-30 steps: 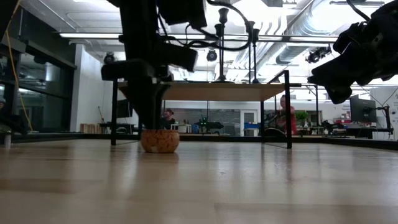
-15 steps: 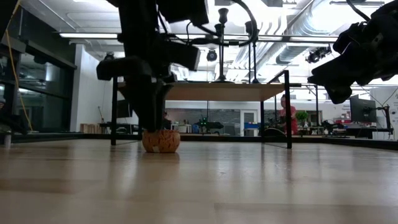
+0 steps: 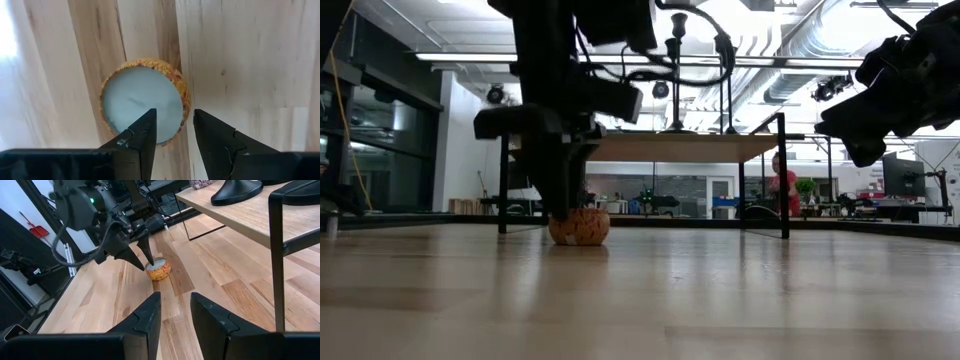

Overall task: Pick & Place candle stick holders
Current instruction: Put the yellow scented candle on the shelf and align it with the blue scented candle

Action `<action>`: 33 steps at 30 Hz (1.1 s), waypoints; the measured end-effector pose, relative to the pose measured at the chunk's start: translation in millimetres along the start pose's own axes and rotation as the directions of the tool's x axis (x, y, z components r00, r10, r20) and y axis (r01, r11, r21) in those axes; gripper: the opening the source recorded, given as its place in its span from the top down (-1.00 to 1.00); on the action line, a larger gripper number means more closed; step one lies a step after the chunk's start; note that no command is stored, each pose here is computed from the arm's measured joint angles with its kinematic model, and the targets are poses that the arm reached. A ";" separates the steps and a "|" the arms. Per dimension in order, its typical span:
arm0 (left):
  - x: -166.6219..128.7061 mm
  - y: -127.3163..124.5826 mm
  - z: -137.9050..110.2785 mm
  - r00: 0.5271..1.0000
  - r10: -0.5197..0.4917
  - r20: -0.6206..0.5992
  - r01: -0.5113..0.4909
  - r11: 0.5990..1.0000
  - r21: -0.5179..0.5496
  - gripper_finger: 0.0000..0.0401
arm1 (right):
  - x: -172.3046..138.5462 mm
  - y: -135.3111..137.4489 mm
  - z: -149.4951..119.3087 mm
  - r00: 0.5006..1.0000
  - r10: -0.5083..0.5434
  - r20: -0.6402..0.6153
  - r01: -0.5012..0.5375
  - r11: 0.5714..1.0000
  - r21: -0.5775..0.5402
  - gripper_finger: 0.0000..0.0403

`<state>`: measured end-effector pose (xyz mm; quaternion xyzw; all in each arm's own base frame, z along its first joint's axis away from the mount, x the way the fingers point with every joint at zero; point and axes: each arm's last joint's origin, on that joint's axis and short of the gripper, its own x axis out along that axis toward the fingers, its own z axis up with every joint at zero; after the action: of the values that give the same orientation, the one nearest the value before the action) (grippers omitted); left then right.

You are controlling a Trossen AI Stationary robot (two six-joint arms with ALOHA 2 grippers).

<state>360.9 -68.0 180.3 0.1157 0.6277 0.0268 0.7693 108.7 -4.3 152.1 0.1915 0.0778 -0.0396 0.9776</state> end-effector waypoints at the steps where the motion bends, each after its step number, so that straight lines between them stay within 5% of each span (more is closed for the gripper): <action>1: 1.4 -0.2 0.0 1.000 0.000 -0.005 0.000 1.000 0.001 0.37 | 0.0 0.0 0.0 1.000 0.000 0.000 0.000 1.000 0.000 0.51; 33: 1.7 -0.1 0.7 1.000 0.000 0.003 0.000 1.000 -0.002 0.37 | 0.0 0.0 -0.1 1.000 0.000 0.000 0.000 1.000 0.000 0.51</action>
<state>362.0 -67.9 178.7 0.1151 0.6266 0.0274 0.7703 108.7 -4.3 152.0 0.1915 0.0780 -0.0396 0.9776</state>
